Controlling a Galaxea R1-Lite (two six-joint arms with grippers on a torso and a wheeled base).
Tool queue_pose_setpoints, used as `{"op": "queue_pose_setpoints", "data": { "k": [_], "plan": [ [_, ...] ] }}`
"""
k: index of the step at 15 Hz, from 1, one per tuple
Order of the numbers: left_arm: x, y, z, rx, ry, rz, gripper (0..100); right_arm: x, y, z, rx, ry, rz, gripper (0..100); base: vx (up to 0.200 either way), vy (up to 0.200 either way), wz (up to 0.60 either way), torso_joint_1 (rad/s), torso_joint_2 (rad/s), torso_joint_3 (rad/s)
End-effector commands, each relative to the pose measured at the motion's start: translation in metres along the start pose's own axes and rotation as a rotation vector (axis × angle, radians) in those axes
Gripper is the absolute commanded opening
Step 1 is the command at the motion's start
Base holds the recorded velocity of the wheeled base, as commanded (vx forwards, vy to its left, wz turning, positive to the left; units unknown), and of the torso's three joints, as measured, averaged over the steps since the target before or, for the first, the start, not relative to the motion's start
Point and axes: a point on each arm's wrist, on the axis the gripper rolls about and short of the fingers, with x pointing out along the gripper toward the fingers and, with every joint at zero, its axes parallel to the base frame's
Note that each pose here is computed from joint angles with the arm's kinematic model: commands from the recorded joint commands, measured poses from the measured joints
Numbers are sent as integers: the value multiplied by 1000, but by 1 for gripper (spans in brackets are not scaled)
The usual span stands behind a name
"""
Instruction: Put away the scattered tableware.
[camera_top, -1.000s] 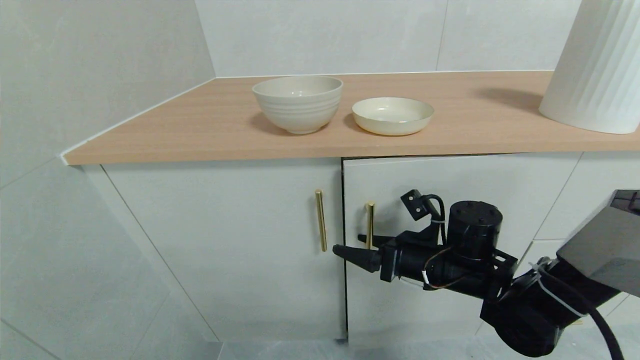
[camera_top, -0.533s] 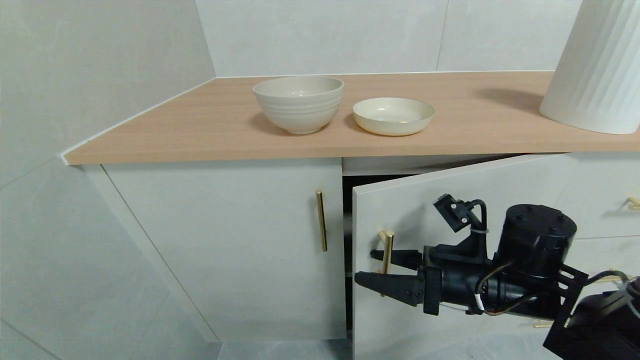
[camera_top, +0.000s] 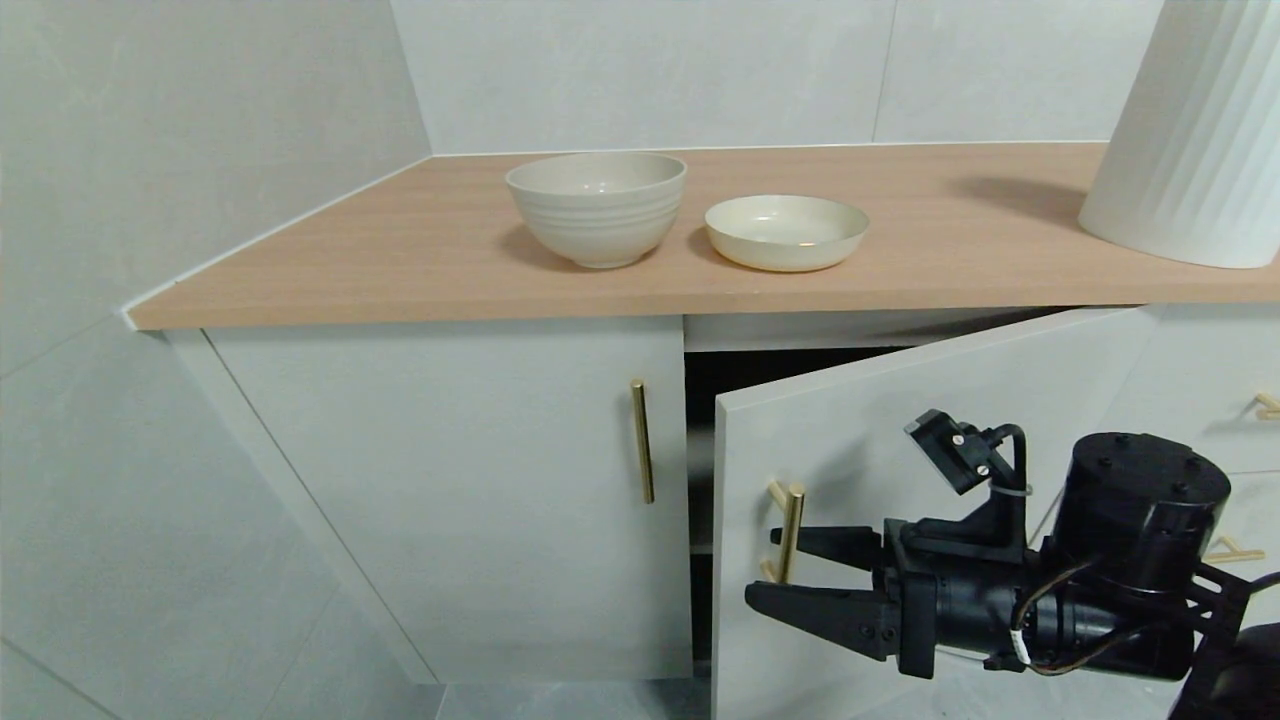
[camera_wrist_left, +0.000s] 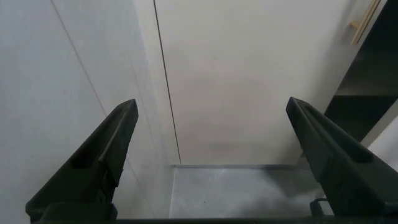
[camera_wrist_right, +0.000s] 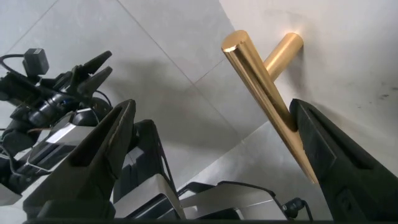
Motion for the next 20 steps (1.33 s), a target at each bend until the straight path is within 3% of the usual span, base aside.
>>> {"op": "queue_pose_setpoints", "data": {
  "k": [1,2,3,4,5,7,9,10,11,12,14,18,20],
  "plan": [
    [0,0,0,1,-1,1,100,0,2,0,-3,0,8,100,0,0,0,0,0,0],
    [-5,-1,17,-3,-62,-51,100,1,4,1,-8,0,18,100,0,0,0,0,0,0],
    [-9,-2,27,1,-89,-107,100,1,5,1,-9,-3,18,100,0,0,0,0,0,0],
    [-10,-3,38,3,-79,-174,100,1,5,2,-12,-7,19,100,0,0,0,0,0,0],
    [-4,-5,56,0,-7,-268,100,2,5,4,-14,-11,22,100,0,0,0,0,0,0],
    [13,-8,81,-14,85,-386,100,2,6,5,-23,-23,26,100,0,0,0,0,0,0],
    [43,-13,106,-42,198,-565,100,2,7,7,-33,-41,34,100,0,0,0,0,0,0],
    [54,-14,114,-49,230,-585,100,2,7,7,-34,-41,34,100,0,0,0,0,0,0],
    [54,-14,114,-49,230,-585,100,2,7,7,-34,-41,34,100,0,0,0,0,0,0],
    [110,-27,140,-68,344,-674,100,1,7,7,-33,-40,34,100,0,0,0,0,0,0],
    [148,-44,135,-69,393,-748,100,2,7,6,-32,-38,35,100,0,0,0,0,0,0],
    [180,-79,94,-54,521,-872,100,2,8,5,-30,-33,36,100,0,0,0,0,0,0],
    [195,-91,85,-107,529,-883,100,2,8,5,-29,-32,35,100,0,0,0,0,0,0]
  ]
}}
